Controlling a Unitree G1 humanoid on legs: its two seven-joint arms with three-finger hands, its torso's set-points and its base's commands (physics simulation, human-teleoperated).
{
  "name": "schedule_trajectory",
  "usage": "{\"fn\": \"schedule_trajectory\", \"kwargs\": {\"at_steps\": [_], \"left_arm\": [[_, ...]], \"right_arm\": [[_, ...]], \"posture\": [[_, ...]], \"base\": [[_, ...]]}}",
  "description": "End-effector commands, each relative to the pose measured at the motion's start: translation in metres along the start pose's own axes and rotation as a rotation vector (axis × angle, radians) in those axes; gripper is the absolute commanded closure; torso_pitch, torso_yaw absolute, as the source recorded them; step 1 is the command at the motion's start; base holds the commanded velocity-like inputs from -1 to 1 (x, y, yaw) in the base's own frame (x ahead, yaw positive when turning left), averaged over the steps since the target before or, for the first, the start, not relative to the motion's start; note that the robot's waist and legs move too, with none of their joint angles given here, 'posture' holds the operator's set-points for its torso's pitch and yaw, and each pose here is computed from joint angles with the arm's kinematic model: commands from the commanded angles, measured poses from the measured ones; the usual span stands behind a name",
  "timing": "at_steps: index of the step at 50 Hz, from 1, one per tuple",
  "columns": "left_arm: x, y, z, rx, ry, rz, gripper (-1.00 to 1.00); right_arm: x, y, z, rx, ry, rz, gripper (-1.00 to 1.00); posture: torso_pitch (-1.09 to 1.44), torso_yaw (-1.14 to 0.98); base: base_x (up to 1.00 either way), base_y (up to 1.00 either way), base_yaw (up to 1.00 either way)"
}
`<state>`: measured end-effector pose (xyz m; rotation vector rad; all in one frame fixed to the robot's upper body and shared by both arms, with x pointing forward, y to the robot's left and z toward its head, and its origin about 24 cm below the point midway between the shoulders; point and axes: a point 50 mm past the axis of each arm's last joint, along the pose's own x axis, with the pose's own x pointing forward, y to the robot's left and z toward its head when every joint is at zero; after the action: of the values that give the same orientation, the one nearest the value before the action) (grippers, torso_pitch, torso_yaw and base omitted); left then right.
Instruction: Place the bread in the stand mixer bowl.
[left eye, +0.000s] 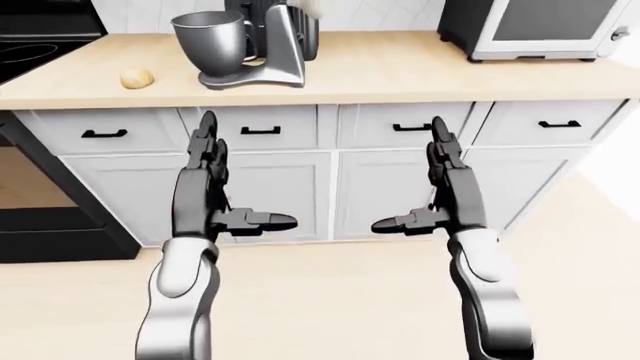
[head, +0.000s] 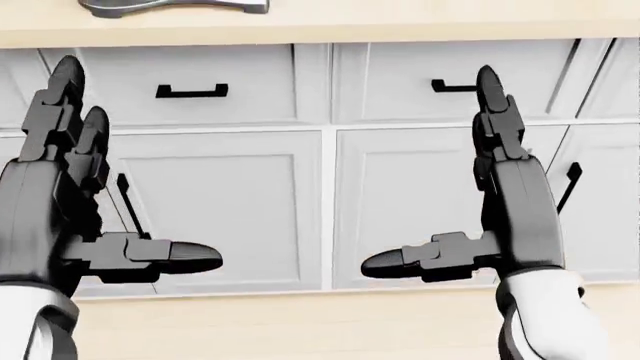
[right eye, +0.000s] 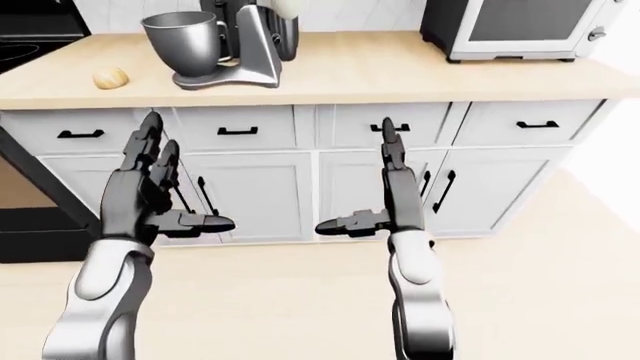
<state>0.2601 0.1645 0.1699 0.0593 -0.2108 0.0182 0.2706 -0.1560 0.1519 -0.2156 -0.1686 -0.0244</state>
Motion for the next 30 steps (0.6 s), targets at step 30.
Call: {"fn": "schedule_trajectory", "kwargs": {"at_steps": [30], "left_arm": [[0.001, 0.005, 0.034, 0.041, -0.118, 0.023, -1.00]], "right_arm": [[-0.001, -0.010, 0.034, -0.072, -0.077, -0.039, -1.00]], "posture": [[0.00, 0.00]], "base": [[0.00, 0.05, 0.00]]}}
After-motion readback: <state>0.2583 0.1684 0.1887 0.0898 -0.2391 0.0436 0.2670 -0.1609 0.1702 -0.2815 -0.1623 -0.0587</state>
